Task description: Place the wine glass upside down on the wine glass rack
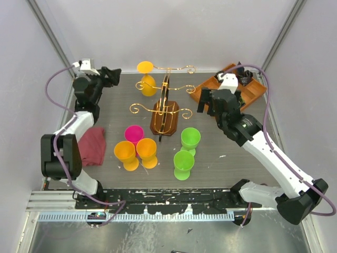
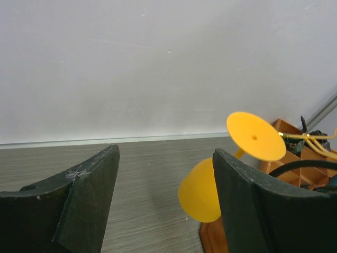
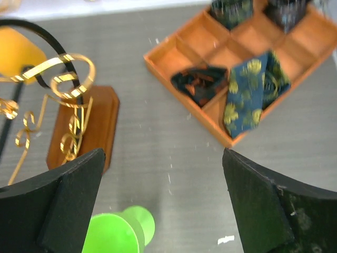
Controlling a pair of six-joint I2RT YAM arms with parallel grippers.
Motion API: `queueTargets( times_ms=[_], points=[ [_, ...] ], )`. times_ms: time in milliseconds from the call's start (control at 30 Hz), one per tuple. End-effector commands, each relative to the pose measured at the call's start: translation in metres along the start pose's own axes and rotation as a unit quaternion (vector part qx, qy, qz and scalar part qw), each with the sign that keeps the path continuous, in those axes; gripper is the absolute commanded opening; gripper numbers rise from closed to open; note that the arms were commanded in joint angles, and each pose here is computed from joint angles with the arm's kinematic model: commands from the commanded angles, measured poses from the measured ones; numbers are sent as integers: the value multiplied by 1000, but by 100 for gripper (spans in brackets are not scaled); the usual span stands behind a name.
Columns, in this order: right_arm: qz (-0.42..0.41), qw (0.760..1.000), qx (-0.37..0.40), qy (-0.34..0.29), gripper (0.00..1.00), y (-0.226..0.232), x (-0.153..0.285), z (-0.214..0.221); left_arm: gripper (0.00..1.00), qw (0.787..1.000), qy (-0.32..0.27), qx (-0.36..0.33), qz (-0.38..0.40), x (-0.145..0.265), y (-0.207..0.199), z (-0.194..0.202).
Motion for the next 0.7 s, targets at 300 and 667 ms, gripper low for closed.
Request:
queueTargets(
  times_ms=[300,667],
  points=[
    [-90,983,-87,133,89,19,27,84,77,999,33,7,-1,7,-47,-73],
    [-125,970,-65,197,79,41,23,130,80,1000,-12,0,8,19,-61,-96]
  ],
)
Point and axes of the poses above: each gripper's point midway between its finger pads, its own x axis back along the fingers, its own y axis along the line the jaws close on, z = x × y, the point moved 3 cm from there along x, back along the fingers, and after that the axes turned 9 degrees about x, right-handed, at the moved point
